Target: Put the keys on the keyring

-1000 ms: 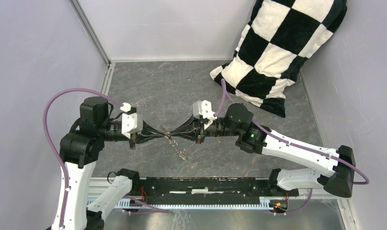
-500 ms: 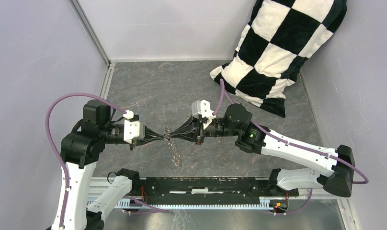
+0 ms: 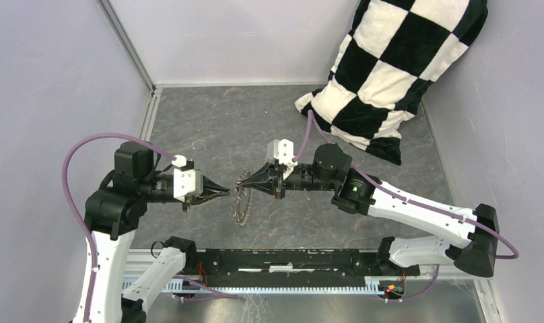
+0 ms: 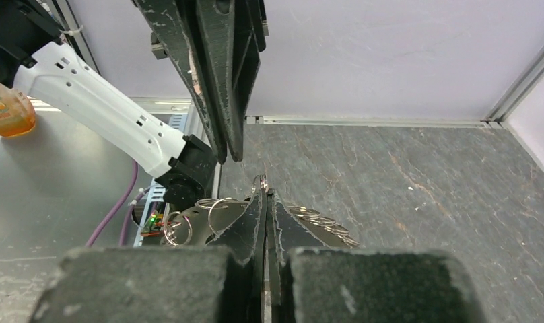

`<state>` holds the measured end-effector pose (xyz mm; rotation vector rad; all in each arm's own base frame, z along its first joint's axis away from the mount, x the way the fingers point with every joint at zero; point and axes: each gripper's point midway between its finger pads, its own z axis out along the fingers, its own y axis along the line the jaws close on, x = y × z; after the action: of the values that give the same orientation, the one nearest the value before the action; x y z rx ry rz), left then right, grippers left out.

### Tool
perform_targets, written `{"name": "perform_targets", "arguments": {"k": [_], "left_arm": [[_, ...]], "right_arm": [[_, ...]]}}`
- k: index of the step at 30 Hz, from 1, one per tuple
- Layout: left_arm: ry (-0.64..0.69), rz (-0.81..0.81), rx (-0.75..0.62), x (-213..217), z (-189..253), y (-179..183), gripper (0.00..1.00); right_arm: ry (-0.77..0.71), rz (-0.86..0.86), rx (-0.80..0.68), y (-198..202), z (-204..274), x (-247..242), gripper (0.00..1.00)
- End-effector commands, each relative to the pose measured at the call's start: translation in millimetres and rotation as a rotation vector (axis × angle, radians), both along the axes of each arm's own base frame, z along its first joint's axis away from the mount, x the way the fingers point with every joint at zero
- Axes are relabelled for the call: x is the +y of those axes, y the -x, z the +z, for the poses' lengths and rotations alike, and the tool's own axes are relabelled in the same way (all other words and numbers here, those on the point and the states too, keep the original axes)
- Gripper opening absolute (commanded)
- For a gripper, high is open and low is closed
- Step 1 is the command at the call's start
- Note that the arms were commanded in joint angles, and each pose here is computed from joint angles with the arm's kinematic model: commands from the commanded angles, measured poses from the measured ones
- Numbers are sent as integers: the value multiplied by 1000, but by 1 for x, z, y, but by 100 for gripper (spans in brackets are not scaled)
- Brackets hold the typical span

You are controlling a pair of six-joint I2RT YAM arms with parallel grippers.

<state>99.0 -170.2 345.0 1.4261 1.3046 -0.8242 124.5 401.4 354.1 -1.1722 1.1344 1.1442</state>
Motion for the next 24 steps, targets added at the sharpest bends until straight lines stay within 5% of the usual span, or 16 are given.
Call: {"name": "perform_targets", "arguments": {"k": [1, 3, 8, 18, 24], "left_arm": [[44, 40, -72, -1, 11, -9, 11], [68, 81, -123, -1, 20, -18, 11], [143, 201, -135, 1, 36, -37, 39], [16, 25, 349, -9, -34, -5, 91], [79, 76, 330, -11, -51, -10, 98]], "right_arm": [[-36, -23, -52, -7, 34, 0, 0], [-19, -42, -38, -10, 28, -1, 0], [53, -120, -48, -27, 11, -1, 0], [82, -342, 9, -68, 1, -10, 0], [-35, -411, 44, -75, 28, -19, 0]]}}
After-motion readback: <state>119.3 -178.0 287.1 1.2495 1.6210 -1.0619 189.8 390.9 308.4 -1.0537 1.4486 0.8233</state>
